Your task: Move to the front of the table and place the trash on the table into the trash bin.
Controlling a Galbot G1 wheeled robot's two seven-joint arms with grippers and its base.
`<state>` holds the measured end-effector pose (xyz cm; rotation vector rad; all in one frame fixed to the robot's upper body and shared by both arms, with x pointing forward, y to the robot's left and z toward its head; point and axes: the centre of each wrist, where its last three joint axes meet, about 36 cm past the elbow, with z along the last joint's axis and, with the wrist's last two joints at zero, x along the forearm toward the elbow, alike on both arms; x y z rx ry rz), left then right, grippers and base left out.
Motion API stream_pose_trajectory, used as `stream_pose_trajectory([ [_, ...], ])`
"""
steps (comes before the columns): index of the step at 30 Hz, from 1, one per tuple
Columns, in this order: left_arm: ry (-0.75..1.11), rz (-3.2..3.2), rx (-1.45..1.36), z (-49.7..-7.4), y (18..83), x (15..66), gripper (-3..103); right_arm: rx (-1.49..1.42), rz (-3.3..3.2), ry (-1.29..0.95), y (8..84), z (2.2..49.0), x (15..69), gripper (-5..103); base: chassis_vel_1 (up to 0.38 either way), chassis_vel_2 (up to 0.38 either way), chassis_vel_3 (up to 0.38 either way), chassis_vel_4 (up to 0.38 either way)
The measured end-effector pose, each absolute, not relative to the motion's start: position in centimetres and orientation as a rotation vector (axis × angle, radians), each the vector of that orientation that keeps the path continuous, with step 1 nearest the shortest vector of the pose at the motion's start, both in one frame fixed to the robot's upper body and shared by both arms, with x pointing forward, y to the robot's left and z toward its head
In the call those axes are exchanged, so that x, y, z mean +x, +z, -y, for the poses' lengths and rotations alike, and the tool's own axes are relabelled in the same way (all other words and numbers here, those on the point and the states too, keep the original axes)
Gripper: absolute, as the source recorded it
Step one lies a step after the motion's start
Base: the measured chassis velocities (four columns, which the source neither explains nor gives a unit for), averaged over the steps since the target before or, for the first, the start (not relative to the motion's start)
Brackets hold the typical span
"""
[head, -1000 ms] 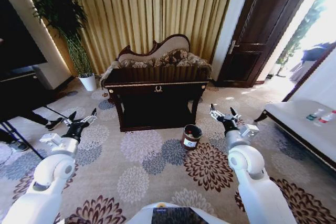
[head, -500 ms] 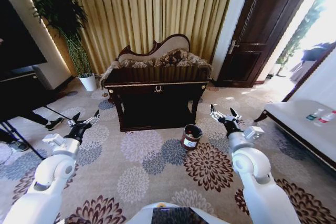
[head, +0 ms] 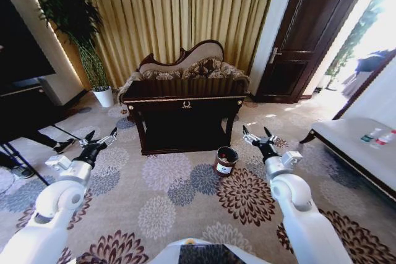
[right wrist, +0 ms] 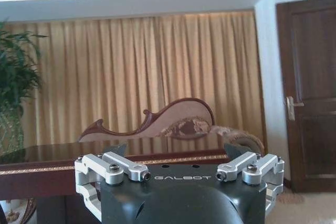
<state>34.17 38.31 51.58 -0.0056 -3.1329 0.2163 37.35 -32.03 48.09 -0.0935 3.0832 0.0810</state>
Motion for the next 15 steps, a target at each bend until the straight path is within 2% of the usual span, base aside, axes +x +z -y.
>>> stream_pose_trajectory([
  [6, 0.206, 3.137, -0.018, -38.38, 51.92, 34.19, 100, -0.164, -3.085, 0.017, 48.09, 32.43, 37.25, 100, 0.000, 0.000, 0.000, 0.000],
  [15, 0.199, 3.127, -0.032, -37.90, 51.30, 33.96, 100, -0.180, -3.096, 0.058, 48.49, 31.71, 36.60, 100, 0.000, 0.000, 0.000, 0.000],
])
